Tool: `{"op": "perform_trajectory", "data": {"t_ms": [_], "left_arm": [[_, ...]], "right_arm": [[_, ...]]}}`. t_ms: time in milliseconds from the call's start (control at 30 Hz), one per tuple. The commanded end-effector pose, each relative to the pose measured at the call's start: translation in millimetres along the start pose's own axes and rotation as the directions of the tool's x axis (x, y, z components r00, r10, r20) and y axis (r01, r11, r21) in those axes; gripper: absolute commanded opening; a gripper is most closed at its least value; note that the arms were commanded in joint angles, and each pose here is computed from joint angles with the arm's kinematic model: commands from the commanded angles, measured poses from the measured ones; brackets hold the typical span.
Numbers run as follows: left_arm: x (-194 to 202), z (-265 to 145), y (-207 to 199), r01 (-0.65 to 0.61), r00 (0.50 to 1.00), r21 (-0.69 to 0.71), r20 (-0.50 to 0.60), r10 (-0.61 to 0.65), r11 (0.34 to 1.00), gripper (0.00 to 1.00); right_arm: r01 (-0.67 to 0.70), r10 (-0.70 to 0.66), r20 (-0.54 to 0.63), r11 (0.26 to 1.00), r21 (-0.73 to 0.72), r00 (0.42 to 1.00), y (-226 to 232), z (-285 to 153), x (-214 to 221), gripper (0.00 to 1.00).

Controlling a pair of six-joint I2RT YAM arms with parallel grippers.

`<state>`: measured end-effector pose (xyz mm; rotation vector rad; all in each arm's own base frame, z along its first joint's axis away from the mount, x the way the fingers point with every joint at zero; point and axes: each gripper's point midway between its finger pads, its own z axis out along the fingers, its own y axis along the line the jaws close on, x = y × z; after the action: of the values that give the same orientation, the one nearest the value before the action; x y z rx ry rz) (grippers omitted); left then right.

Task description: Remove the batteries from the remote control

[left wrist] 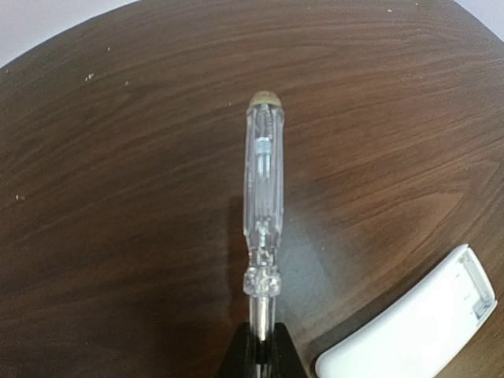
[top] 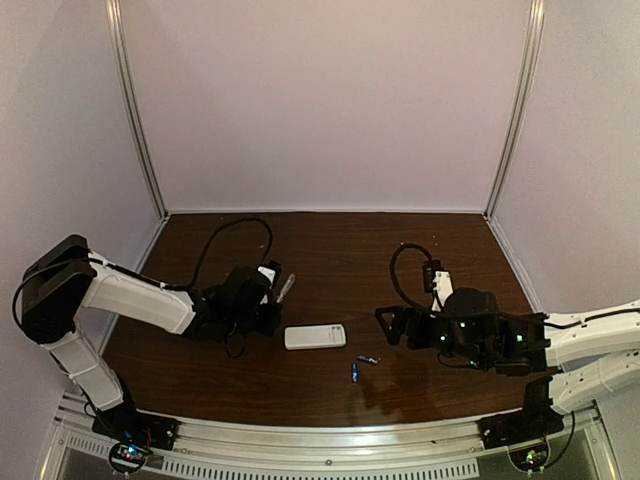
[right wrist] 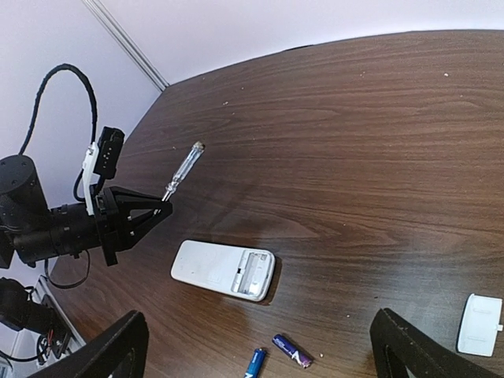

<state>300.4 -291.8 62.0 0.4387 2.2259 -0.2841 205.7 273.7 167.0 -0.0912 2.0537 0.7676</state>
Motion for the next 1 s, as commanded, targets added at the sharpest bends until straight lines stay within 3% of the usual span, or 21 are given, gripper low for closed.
{"op": "perform_trajectory", "data": {"t_ms": [0, 300, 767, 967], "left_arm": [[18.1, -10.1, 7.2, 0.088, 0.996, 0.019, -0.032, -0.087, 0.996, 0.0], [60.4, -22.1, 7.7, 0.125, 0.985, 0.073, -0.133, -0.114, 0.99, 0.0], [81.5, -31.0, -7.8, 0.114, 0.977, 0.133, -0.197, -0.086, 0.985, 0.0], [84.7, -33.0, -10.6, 0.102, 0.977, 0.142, -0.202, -0.072, 0.985, 0.14]], "right_arm": [[-0.048, 0.046, -0.045, 0.999, -0.025, 0.998, 0.7, 3.0, 17.4, 1.0], [-0.067, 0.065, -0.066, 0.997, -0.032, 0.996, 1.1, 3.0, 41.0, 1.0], [-0.007, 0.004, -0.097, 1.0, -0.023, 0.995, 17.3, -2.8, 62.1, 1.0], [0.002, -0.005, -0.101, 1.0, -0.025, 0.995, 19.9, -4.8, 66.7, 1.0]]}}
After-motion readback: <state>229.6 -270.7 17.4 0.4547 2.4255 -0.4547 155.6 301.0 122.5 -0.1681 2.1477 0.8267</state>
